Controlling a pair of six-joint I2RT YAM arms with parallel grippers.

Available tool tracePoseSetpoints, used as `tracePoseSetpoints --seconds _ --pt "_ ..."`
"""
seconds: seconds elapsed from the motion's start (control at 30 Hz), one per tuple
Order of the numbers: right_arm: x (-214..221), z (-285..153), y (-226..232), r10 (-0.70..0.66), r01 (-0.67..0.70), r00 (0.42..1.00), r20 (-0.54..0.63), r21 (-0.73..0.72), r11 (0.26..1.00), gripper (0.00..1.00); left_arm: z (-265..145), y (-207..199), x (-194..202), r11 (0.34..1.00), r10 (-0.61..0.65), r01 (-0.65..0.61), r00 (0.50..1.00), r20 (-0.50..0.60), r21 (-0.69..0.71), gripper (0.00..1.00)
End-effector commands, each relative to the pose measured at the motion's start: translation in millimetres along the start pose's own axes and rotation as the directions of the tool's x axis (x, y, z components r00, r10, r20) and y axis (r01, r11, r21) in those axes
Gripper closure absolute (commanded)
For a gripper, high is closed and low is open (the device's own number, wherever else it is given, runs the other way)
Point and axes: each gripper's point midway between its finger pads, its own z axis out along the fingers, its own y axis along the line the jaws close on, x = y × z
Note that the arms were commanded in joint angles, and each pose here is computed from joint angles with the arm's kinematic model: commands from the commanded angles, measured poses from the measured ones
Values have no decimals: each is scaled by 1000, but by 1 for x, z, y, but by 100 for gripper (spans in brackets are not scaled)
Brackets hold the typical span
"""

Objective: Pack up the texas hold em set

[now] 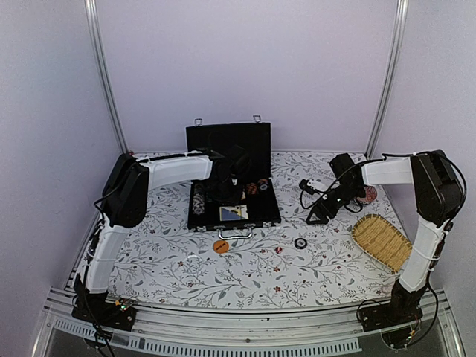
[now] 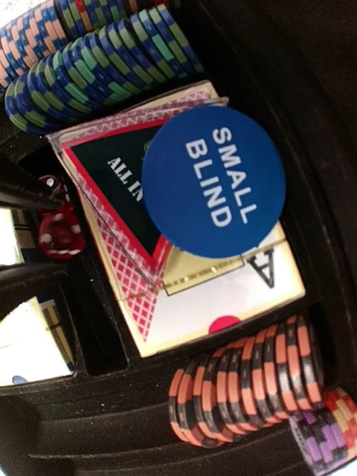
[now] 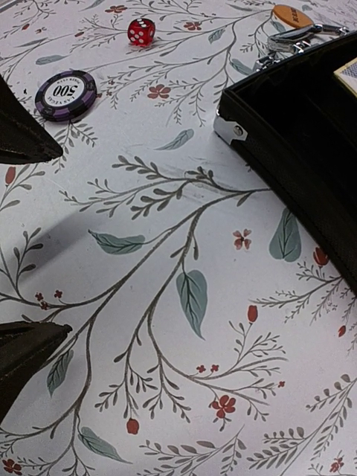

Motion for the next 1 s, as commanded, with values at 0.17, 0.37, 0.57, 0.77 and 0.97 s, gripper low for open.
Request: tracePoseSetpoints --seconds 0.17,0.37,0.57,0.77,0.97 --pt "-6 4 2 -17 17 1000 0 -18 1000 27 -29 -6 -11 1000 7 -8 999 42 8 67" --pt "-5 5 3 -18 18 1000 -3 -20 1000 27 -72 -15 -37 998 18 -27 987 159 57 67" --pt "-4 5 4 -20 20 1000 -4 -24 1000 27 -103 -24 -44 993 38 -61 973 226 97 67" --pt "-5 4 6 -22 22 1000 -1 -36 999 27 -128 -33 -39 978 90 -138 956 280 156 67" --pt "-10 -2 9 -37 37 999 13 -39 999 27 -147 -43 -14 933 129 -227 935 331 280 66"
